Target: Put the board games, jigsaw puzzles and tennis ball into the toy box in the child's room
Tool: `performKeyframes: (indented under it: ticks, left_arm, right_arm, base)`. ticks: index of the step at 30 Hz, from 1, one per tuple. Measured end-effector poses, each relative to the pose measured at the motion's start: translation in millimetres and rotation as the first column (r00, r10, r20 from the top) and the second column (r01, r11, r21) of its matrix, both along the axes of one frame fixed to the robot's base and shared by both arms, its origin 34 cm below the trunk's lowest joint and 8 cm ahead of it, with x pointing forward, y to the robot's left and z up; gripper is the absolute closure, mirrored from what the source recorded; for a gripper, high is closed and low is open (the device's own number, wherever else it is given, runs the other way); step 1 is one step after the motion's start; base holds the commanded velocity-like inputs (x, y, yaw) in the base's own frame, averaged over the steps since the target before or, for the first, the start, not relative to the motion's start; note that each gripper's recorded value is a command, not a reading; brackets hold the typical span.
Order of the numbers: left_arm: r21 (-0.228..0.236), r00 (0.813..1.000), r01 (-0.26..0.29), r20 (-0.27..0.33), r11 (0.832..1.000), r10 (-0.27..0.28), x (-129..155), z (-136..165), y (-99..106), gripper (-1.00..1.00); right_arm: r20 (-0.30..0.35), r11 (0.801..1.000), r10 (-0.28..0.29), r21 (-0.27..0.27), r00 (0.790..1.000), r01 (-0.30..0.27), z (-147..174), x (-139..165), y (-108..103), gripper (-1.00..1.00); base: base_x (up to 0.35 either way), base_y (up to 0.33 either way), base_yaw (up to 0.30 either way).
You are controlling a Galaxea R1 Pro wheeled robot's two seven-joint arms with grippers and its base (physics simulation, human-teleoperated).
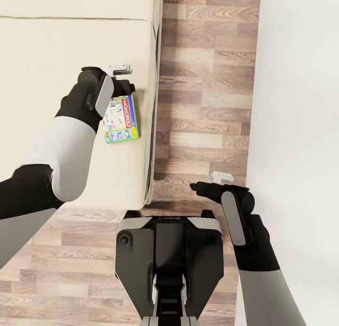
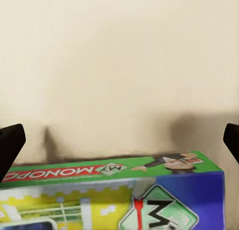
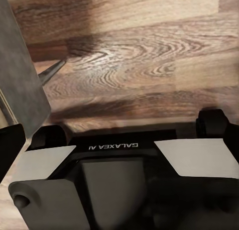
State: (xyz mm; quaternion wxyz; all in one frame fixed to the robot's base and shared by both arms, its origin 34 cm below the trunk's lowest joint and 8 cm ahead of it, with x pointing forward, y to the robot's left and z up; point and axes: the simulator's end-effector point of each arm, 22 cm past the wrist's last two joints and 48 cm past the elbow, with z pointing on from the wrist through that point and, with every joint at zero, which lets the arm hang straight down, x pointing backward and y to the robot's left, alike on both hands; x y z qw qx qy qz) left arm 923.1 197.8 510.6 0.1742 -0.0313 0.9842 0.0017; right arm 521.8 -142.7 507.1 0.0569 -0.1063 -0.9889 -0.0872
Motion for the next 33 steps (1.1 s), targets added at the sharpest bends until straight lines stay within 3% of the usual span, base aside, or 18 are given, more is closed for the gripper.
performKeyframes:
  ticks: [33]
  left_arm:
    - [0.002,1.0,-0.003,0.007,1.0,0.003,3.1,4.9,1.9,-1.0]
  right_arm:
    - [0.006,1.0,0.0,0.0,1.0,0.0,2.5,2.8,-0.1,-1.0]
  base:
    - [-0.005,0.0,-0.02]
